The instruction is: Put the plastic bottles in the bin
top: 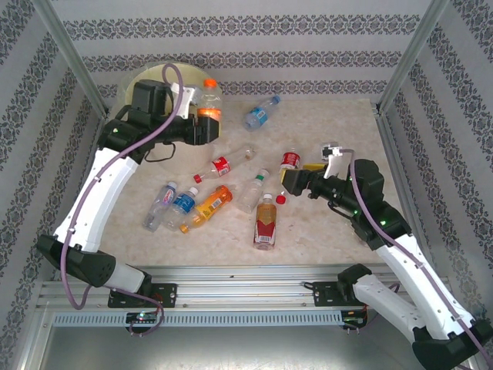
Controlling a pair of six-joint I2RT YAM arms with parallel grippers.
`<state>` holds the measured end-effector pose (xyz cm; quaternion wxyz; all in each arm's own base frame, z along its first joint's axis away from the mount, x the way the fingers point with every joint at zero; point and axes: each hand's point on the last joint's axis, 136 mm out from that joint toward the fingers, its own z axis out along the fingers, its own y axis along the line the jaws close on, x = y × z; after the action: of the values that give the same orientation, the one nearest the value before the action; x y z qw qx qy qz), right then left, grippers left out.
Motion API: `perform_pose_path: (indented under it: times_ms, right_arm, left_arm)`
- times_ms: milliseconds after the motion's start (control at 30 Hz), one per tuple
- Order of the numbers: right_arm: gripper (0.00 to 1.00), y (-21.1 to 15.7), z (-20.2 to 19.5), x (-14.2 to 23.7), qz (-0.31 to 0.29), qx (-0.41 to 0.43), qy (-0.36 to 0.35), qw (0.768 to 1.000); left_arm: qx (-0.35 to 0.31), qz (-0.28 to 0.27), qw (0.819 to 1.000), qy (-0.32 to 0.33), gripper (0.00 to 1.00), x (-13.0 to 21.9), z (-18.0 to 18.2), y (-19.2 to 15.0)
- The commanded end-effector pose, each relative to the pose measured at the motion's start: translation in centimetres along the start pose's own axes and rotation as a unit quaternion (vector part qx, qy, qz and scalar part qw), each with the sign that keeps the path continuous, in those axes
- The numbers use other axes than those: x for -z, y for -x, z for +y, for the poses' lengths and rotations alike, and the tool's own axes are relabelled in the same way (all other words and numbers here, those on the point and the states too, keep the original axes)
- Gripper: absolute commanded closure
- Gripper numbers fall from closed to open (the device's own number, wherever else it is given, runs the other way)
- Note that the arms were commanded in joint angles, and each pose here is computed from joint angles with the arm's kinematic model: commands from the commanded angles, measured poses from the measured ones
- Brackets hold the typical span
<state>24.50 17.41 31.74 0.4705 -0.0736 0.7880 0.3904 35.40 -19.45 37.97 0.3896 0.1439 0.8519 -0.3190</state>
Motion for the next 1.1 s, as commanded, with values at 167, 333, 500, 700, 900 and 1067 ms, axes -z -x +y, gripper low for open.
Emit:
perform_pose_path:
  times_ms: [167, 333, 500, 700, 900, 1067]
  right_arm:
    - [0.02, 0.9, 1.7, 0.4, -0.003, 0.024, 0.027, 0.999]
    - [0.02, 0.9, 2.7, 0.0, 0.001, 0.032, 0.057, 0.998]
    - [0.02, 0.7, 3.1, 0.5, 0.006, 0.052, 0.061, 0.997]
    - [0.02, 0.0, 3.0, 1.1, 0.017, 0.074, 0.059, 0.995]
    - [0.02, -1.1, 2.9, 1.1, 0.014, 0.066, 0.07, 0.995]
    - [0.02, -2.0, 2.0, 0.7, 0.025, 0.065, 0.056, 0.996]
  left_arm:
    - [0.005, -0.088, 0.994, 0.068, 0.42, 2.4, 2.7, 5.3]
    - [0.017, -0.104, 0.984, 0.146, 0.42, 2.5, 5.9, 7.4]
    - [0.026, -0.082, 0.973, 0.215, 0.42, 2.2, 9.8, 8.1]
    - [0.035, -0.049, 0.963, 0.264, 0.42, 1.0, 13.3, 8.2]
    - [0.028, -0.001, 0.954, 0.299, 0.42, -1.2, 16.2, 7.3]
    - [0.022, 0.044, 0.946, 0.321, 0.42, -2.7, 18.7, 5.9]
